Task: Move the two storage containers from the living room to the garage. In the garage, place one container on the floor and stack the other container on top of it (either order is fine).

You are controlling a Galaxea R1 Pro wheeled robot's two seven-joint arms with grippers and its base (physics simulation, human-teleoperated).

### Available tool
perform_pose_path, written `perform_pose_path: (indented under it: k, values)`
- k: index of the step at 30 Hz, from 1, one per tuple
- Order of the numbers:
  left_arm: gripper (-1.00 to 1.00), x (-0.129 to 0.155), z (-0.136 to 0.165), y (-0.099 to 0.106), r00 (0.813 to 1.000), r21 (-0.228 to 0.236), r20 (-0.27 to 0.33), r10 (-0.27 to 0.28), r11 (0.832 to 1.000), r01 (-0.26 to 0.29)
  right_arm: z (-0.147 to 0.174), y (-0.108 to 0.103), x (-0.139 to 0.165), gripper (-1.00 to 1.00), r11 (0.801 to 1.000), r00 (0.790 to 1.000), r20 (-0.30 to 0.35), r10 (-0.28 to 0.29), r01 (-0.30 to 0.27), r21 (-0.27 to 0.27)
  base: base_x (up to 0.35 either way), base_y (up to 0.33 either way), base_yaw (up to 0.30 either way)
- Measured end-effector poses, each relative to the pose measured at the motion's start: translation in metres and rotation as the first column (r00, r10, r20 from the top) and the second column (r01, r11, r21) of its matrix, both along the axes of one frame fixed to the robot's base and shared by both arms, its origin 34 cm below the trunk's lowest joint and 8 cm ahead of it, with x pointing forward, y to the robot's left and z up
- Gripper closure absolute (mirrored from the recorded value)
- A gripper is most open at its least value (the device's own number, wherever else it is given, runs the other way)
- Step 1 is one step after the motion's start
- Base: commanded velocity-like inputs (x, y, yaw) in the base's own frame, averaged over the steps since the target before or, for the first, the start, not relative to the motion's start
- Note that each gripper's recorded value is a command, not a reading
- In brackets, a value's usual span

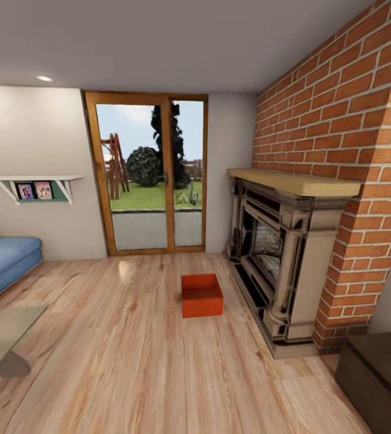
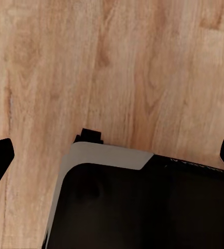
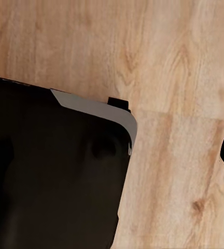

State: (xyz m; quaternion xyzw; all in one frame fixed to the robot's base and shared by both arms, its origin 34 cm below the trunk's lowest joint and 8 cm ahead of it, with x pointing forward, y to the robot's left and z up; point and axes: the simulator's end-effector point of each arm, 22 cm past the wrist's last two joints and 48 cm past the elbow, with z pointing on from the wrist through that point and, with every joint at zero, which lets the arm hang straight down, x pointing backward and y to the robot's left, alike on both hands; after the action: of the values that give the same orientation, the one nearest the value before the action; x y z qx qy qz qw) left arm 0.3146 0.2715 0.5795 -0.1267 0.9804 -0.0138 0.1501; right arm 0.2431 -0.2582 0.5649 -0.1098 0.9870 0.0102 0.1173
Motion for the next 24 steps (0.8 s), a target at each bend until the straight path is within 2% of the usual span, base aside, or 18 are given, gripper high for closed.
perform_pose_path:
  k: [12,24]
  values:
    - [-1.0,0.0001,0.0,-0.0014,1.0,-0.001,0.0,-0.006,1.0,0.006,-0.0001,-0.0013,-0.0004,-1.0,1.0,1.0,-0.001,-0.002,0.002,-0.002,0.326,0.0,0.0]
    - [-1.0,0.0,0.0,-0.0005,1.0,0.0,0.0,-0.003,1.0,0.003,-0.0001,-0.0019,-0.0007,-1.0,0.999,1.0,-0.002,0.031,-0.031,-0.008,0.326,0.0,0.0]
